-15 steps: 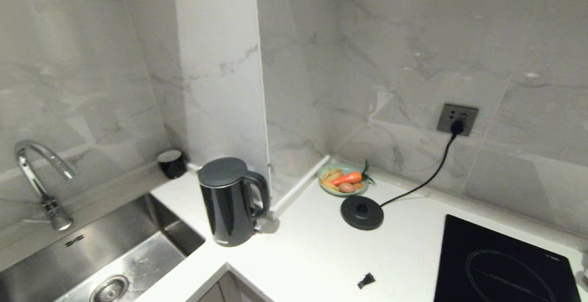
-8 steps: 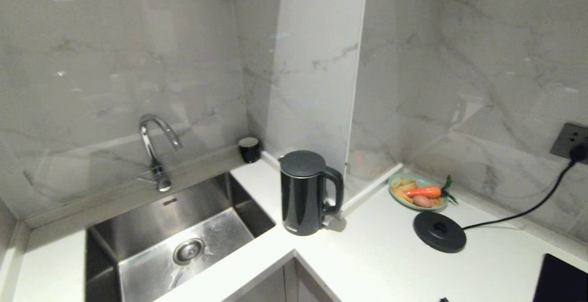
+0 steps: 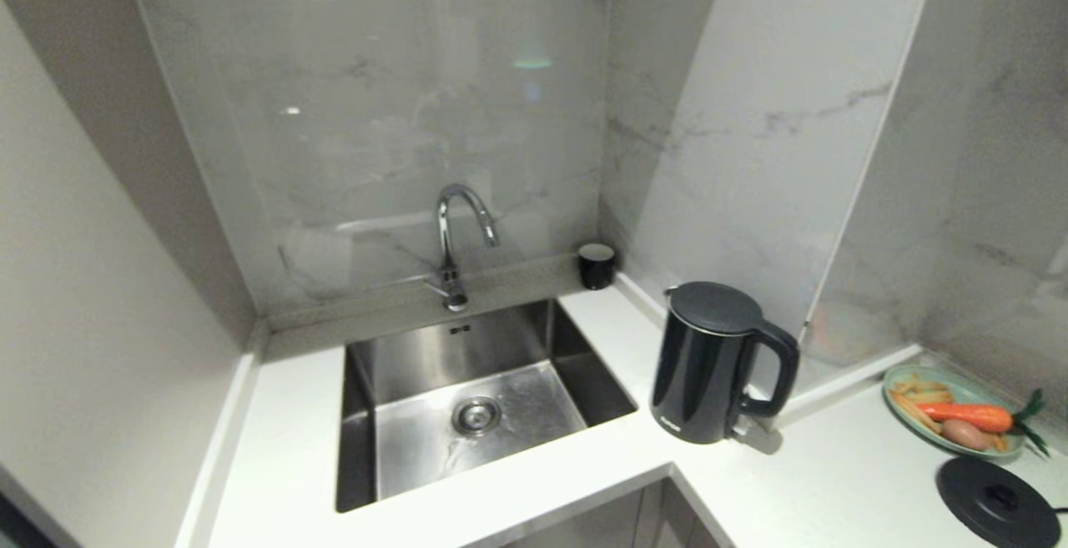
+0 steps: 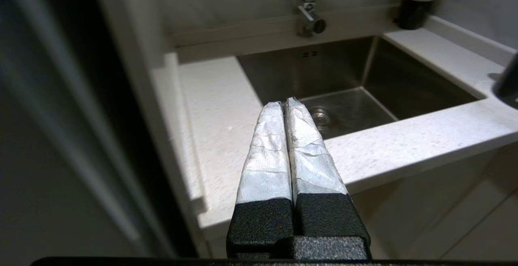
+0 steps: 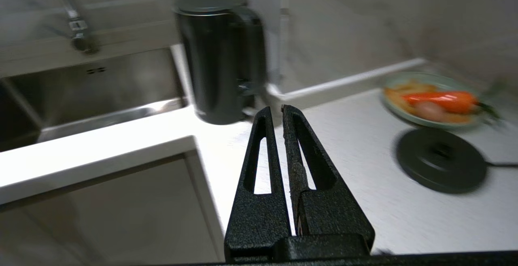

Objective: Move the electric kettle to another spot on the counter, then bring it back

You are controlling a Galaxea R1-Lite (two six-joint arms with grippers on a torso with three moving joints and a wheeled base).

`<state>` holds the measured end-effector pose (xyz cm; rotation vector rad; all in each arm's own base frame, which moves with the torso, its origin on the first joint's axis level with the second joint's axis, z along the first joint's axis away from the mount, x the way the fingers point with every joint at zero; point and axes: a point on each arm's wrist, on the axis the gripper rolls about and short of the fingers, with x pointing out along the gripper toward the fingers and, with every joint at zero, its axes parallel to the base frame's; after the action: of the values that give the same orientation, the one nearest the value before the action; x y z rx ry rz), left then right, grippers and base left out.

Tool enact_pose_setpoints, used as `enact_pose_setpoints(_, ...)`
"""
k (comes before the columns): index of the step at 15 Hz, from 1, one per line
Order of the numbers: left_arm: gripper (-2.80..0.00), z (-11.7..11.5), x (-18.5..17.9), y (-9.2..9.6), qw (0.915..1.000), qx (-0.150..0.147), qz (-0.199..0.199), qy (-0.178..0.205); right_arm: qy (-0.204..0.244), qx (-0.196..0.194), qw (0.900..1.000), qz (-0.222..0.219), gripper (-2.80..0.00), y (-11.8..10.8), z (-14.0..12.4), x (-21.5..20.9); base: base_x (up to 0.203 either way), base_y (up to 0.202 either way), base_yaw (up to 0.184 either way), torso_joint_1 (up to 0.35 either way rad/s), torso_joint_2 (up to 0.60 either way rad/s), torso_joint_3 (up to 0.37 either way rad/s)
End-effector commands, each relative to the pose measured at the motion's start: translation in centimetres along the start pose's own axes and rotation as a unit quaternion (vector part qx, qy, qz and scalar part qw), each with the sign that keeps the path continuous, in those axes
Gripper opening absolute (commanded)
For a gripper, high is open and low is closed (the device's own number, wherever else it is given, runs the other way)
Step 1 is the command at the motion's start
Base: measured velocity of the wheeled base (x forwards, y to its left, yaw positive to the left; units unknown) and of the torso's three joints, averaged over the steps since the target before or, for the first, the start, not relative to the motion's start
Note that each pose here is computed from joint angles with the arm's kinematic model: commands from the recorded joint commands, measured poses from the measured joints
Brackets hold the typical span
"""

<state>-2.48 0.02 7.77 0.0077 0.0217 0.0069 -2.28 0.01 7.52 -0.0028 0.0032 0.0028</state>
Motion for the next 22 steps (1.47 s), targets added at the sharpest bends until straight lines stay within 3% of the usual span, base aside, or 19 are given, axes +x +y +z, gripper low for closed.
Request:
enact_pose_setpoints(1,-2.8,-0.02,0.02,0.0,1.0,0.0,0.0,0.001,0.0,0.0,1.0,0.0,-2.8,0.0,0.0,0.0,-0.002,-0.009,0.175,-0.002,0.0,0.007)
enact_pose_setpoints(9,-2.8,-0.03,0.02,0.0,1.0,0.0,0.0,0.001,0.0,0.0,1.0,0.0,-2.8,0.0,0.0,0.0,-0.001,-0.007,0.152,-0.001,0.01,0.007)
enact_pose_setpoints(16,-2.8,-0.02,0.02,0.0,1.0,0.0,0.0,0.001,0.0,0.0,1.0,0.0,-2.8,0.0,0.0,0.0,-0.001,0.019,-0.001,0.001,0.0,0.001)
enact_pose_setpoints(22,-2.8,0.01,0.0,0.0,1.0,0.0,0.0,0.0,0.0,0.0,1.0,0.0,-2.8,0.0,0.0,0.0,0.0,0.163,-0.003,0.0,0.01,0.001)
